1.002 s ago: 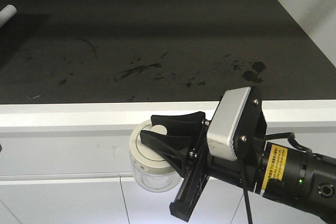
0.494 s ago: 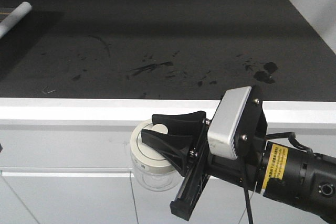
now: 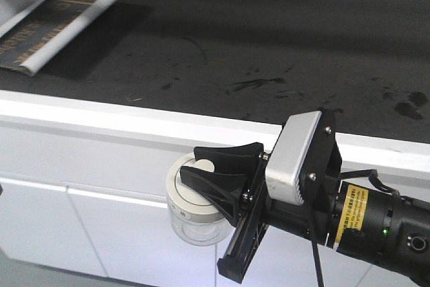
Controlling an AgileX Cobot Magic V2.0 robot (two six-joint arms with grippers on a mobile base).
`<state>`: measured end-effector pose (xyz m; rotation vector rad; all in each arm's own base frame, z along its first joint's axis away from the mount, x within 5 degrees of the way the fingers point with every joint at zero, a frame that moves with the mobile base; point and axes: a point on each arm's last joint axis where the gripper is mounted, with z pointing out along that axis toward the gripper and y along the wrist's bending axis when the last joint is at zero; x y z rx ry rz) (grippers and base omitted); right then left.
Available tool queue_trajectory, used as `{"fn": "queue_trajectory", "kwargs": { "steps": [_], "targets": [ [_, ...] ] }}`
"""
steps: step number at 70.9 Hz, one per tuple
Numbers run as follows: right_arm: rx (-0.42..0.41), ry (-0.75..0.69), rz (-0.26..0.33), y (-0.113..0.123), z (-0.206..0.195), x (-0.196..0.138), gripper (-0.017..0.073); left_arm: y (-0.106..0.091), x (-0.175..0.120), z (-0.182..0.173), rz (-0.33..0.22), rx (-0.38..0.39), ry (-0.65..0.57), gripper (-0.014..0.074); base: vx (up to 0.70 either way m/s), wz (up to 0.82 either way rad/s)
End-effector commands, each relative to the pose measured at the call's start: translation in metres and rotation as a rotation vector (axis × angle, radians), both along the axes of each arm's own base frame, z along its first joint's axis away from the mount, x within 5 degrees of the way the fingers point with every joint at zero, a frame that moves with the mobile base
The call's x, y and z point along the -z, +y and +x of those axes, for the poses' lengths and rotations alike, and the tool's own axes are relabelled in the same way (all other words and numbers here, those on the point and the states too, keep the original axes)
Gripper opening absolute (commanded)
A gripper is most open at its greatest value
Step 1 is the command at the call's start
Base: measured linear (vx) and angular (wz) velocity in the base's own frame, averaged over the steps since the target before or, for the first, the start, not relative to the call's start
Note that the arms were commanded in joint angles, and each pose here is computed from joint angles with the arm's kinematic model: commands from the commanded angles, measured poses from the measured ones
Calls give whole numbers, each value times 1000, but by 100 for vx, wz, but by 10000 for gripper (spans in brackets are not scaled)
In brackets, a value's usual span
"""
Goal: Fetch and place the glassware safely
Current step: 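Hold the jar in the right gripper while the base drives away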
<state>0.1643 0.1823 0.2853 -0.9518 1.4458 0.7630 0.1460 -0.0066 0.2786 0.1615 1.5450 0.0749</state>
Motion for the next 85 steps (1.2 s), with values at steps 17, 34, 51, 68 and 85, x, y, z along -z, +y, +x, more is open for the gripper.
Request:
{"fn": "queue_trajectory", "kwargs": {
  "steps": [17, 34, 51, 68, 85],
  "targets": [
    [-37, -53, 112, 1, -4, -22, -3, 0, -17, 0, -19, 5, -109, -7, -4, 44],
    [-37, -53, 112, 1, -4, -22, -3, 0, -17, 0, -19, 5, -109, -7, -5, 47],
    [-37, -53, 112, 1, -4, -22, -3, 0, -17, 0, -19, 5, -109, -7, -5, 53],
    [-37, -53, 112, 1, -4, -22, -3, 0, -17, 0, -19, 5, -109, -7, -6, 59],
    [-37, -53, 112, 1, -4, -22, -3, 0, -17, 0, -19, 5, -109, -7, -7, 64]
  ]
}}
